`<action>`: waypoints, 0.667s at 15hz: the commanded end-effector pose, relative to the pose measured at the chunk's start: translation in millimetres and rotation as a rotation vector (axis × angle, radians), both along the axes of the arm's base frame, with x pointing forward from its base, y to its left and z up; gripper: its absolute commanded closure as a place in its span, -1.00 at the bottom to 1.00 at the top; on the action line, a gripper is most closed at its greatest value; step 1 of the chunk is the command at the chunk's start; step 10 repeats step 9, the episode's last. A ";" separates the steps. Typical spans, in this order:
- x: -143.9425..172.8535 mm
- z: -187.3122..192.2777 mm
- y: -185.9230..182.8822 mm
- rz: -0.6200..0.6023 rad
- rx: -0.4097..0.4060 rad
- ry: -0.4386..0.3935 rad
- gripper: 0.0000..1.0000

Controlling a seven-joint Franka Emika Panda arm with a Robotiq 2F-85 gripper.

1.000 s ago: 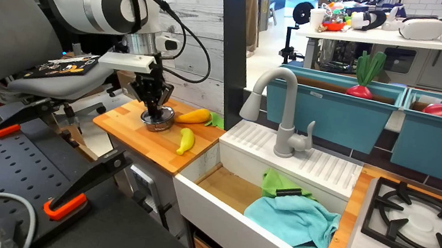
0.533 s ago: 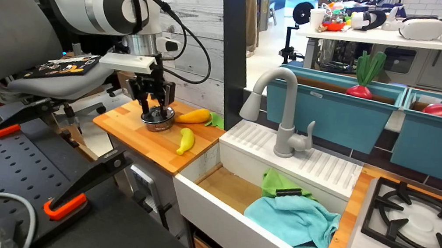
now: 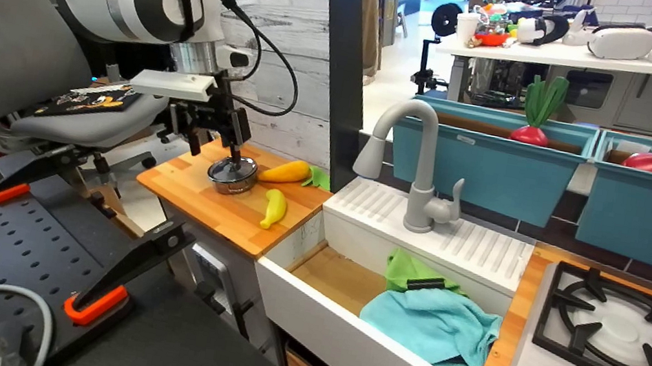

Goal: Put the lid on the pot

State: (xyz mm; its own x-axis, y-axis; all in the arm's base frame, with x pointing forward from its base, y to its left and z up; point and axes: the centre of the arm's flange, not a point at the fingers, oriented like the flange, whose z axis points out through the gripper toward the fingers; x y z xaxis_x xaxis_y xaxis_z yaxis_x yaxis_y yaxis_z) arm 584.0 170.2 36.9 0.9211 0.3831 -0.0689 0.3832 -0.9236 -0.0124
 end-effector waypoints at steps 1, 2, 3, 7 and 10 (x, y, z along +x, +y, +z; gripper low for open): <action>-44.0 53.0 16.5 0.041 0.036 -0.016 -1.00; -53.8 61.5 22.9 0.052 0.047 -0.016 -1.00; -60.7 66.6 27.5 0.073 0.053 0.000 -1.00; -48.5 55.0 34.7 0.068 0.041 0.005 -1.00; -50.4 55.7 32.8 0.067 0.040 0.008 -1.00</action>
